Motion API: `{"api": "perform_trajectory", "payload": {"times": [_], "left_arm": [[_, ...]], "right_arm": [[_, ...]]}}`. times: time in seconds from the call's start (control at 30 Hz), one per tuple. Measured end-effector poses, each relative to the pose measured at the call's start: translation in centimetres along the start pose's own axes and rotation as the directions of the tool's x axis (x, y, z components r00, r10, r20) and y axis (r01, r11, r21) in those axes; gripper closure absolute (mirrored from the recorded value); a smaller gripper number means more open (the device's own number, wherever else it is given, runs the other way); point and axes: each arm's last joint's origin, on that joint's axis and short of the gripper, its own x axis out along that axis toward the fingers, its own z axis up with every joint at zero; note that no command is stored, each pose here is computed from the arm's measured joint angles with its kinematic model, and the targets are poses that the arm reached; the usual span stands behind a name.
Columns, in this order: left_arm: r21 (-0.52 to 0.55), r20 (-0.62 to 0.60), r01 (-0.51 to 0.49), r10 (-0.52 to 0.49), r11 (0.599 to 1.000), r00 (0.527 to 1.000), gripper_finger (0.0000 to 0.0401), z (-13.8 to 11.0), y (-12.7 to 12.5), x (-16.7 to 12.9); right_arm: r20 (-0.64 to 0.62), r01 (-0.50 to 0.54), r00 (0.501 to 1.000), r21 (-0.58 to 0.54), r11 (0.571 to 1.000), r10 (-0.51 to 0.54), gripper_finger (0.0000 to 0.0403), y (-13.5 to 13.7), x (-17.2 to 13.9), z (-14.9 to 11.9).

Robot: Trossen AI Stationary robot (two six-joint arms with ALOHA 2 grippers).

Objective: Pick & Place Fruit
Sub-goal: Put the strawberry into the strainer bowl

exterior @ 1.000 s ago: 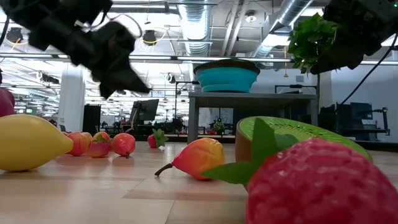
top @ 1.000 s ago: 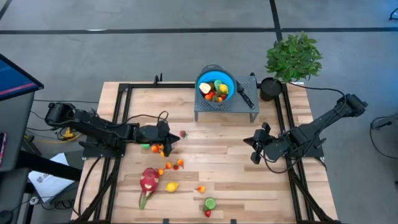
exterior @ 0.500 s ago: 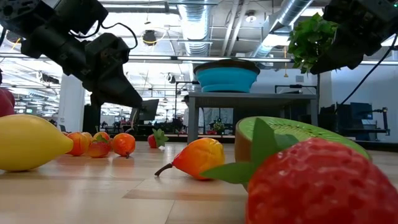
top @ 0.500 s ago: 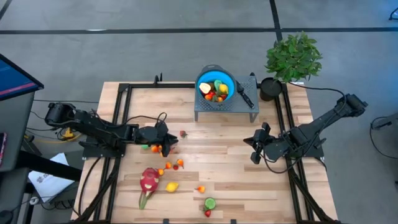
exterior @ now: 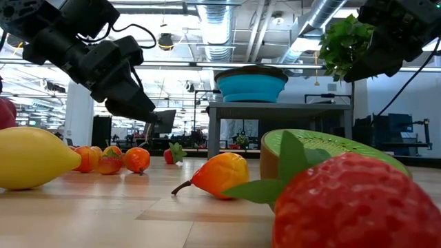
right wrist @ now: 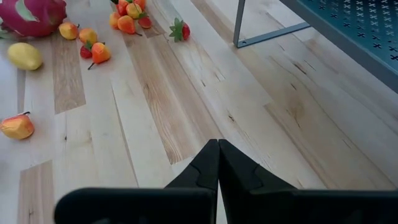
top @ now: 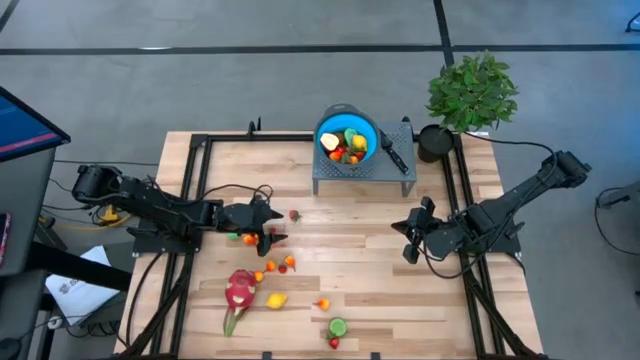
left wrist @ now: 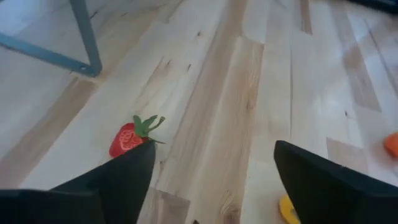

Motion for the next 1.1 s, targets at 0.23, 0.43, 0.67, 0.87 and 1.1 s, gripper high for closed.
{"api": "perform_trajectory", "payload": {"times": [0.23, 0.43, 0.67, 0.87, 1.1], "left_arm": [[0.016, -0.009, -0.048, 0.049, 0.999, 0.999, 0.0068, -0.1, 1.0, 0.5], [0.000, -0.025, -0.092, 0.092, 0.996, 0.995, 0.0082, -0.6, 1.9, 1.5], [0.053, -0.029, -0.090, 0.092, 0.995, 0.995, 0.0086, -1.9, 1.8, 4.0], [0.065, -0.037, -0.188, 0.191, 0.980, 0.981, 0.0087, -3.1, 2.3, 5.3], [0.061, -0.023, -0.212, 0.213, 0.975, 0.977, 0.0087, -3.3, 3.2, 6.1]], "right_arm": [[0.002, -0.001, 1.000, 0.002, 1.000, 0.001, 0.0403, 0.0, 0.0, 0.0], [0.010, -0.008, 1.000, 0.010, 1.000, 0.008, 0.0403, 0.1, 0.0, 0.1], [0.011, -0.009, 1.000, 0.011, 1.000, 0.009, 0.0403, 0.1, 0.0, 0.1], [0.013, -0.011, 1.000, 0.014, 1.000, 0.011, 0.0403, 0.1, 0.0, 0.2], [0.013, -0.011, 1.000, 0.014, 1.000, 0.011, 0.0403, 0.1, 0.0, 0.2]]}}
